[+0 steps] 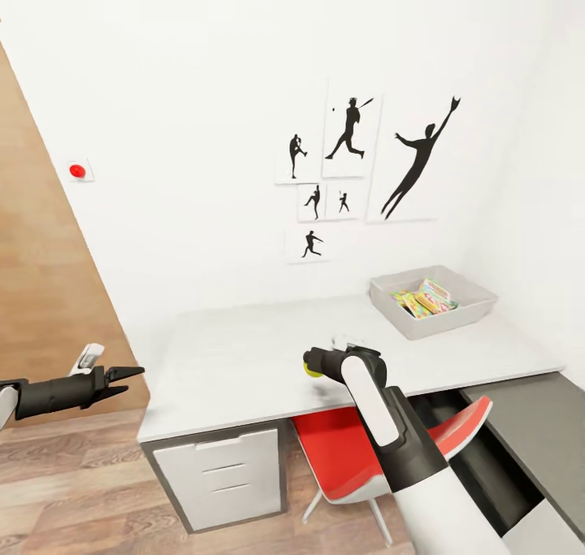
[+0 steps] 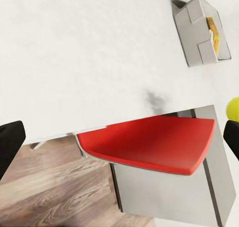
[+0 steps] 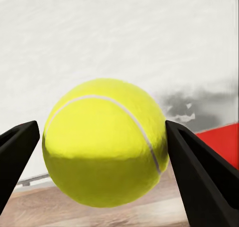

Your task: Put all the toys in the child's room - the three board games (two on the bed and one on the table), the two jigsaw puzzles on the table, and the tennis ball on the table - inside the toy box on the table in the child's room.

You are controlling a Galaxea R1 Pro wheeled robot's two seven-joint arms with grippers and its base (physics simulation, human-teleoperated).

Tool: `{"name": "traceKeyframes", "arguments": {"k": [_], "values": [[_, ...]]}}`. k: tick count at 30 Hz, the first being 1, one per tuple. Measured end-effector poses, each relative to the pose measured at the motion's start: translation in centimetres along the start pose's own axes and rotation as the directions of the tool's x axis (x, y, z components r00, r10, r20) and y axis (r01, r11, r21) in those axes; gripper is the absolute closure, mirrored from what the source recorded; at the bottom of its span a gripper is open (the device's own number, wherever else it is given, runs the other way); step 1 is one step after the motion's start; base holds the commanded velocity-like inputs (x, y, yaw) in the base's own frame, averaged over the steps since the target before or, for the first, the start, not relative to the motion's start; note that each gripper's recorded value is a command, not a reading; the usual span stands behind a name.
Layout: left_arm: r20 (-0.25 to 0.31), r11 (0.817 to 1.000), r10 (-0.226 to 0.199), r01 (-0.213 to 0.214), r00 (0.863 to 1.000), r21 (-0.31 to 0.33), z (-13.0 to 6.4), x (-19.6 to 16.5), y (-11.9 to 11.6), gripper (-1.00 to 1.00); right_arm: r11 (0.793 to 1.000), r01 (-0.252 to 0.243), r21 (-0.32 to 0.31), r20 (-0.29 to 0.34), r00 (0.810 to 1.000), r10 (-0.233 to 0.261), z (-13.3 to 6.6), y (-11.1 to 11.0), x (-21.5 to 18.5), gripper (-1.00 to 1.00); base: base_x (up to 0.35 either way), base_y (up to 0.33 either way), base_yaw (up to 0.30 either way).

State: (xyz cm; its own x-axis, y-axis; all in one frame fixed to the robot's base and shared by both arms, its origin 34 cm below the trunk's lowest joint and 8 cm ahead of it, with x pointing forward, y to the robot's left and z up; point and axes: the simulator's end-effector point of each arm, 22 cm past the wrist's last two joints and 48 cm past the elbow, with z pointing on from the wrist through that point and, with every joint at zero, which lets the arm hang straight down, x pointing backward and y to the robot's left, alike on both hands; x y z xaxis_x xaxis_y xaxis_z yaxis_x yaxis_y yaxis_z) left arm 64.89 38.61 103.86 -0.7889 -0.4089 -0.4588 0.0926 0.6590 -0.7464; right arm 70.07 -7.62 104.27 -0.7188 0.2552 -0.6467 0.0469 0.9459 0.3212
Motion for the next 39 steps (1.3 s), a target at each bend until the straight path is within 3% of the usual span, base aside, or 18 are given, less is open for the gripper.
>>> {"name": "traceKeyframes", "arguments": {"k": [22,33,39], "values": [[0.005,1.0,0.007,-0.007,1.0,-0.001,0.0,-0.08,0.0,-1.0,1.0,-0.004,0.005,-0.011,1.0,0.004,0.09,-0.38,0.67,1.0,0.047,-0.123,-0.003],[0.003,1.0,0.007,-0.007,1.0,-0.004,0.15,0.0,0.26,-1.0,1.0,-0.003,0.002,-0.015,1.0,0.003,0.25,-0.32,0.82,1.0,0.251,-0.031,-0.102],[0.003,1.0,0.007,-0.007,1.0,-0.004,0.16,-0.04,0.3,-1.0,1.0,0.0,-0.003,-0.01,1.0,0.0,0.13,-0.11,0.63,1.0,0.036,0.0,-0.27]]}}
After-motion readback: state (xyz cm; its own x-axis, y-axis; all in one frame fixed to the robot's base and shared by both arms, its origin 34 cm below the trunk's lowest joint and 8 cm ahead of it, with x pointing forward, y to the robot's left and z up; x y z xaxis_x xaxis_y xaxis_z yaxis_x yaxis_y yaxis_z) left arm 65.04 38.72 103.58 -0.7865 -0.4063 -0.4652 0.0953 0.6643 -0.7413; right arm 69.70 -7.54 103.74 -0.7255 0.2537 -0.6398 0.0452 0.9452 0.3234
